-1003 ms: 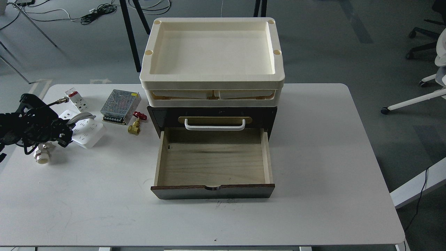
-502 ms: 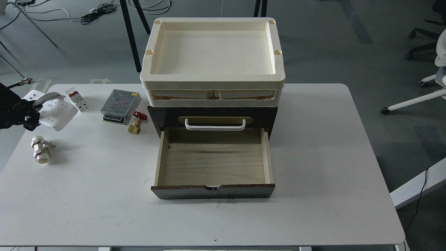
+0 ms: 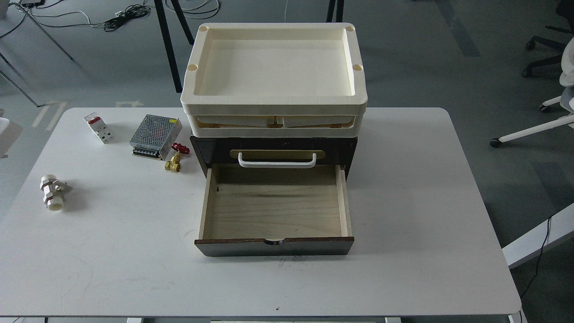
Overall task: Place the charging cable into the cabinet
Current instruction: 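Lift the power strip with the left gripper toward the drawer, then carry the power strip over the open drawer and lower it inside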
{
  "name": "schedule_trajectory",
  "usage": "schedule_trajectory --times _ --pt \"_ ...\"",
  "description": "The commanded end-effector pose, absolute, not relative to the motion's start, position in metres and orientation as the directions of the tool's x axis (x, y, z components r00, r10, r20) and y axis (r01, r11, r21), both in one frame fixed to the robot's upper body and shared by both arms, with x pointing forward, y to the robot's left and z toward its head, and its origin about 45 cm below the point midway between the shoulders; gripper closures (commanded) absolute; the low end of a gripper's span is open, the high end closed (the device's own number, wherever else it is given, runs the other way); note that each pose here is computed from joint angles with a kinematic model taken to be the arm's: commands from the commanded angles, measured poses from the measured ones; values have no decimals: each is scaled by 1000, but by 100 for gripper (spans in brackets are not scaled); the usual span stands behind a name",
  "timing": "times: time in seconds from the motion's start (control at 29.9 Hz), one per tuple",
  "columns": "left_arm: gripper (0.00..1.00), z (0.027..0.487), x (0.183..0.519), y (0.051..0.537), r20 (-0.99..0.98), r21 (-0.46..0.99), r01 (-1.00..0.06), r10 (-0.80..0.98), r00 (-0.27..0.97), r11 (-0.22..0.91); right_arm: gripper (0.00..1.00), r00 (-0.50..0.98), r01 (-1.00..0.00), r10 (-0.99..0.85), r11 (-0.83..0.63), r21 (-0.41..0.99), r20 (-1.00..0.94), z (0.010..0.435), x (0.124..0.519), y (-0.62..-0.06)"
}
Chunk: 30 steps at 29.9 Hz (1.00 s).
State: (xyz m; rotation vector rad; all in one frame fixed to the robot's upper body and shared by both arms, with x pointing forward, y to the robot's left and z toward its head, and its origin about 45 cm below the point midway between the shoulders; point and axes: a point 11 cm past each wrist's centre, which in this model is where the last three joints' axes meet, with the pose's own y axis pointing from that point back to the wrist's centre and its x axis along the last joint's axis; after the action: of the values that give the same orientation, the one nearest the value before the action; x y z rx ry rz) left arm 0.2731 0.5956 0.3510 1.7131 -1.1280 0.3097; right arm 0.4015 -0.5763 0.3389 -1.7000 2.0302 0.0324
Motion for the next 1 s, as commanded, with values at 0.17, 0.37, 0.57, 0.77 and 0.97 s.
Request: schedule_trajectory --times 0.17,0.37,0.57,0.77,0.97 --pt "100 360 235 492 739 638 -737 -448 503 225 1 -104 -934 -919 222 -281 -381 335 403 -574" --pt "100 343 237 442 762 644 -669 -389 518 371 1 -95 -933 -915 219 -286 -392 335 406 -570" --pt "100 324 250 402 776 626 -601 -323 542 497 1 -118 -931 -902 246 -269 -416 319 409 -567" --pt "99 308 259 369 773 598 -540 -248 584 592 1 -155 -929 -898 274 -248 -413 306 410 -568" --pt "99 326 275 342 784 534 -524 -156 601 664 1 -154 -931 -898 272 -244 -412 305 410 -567"
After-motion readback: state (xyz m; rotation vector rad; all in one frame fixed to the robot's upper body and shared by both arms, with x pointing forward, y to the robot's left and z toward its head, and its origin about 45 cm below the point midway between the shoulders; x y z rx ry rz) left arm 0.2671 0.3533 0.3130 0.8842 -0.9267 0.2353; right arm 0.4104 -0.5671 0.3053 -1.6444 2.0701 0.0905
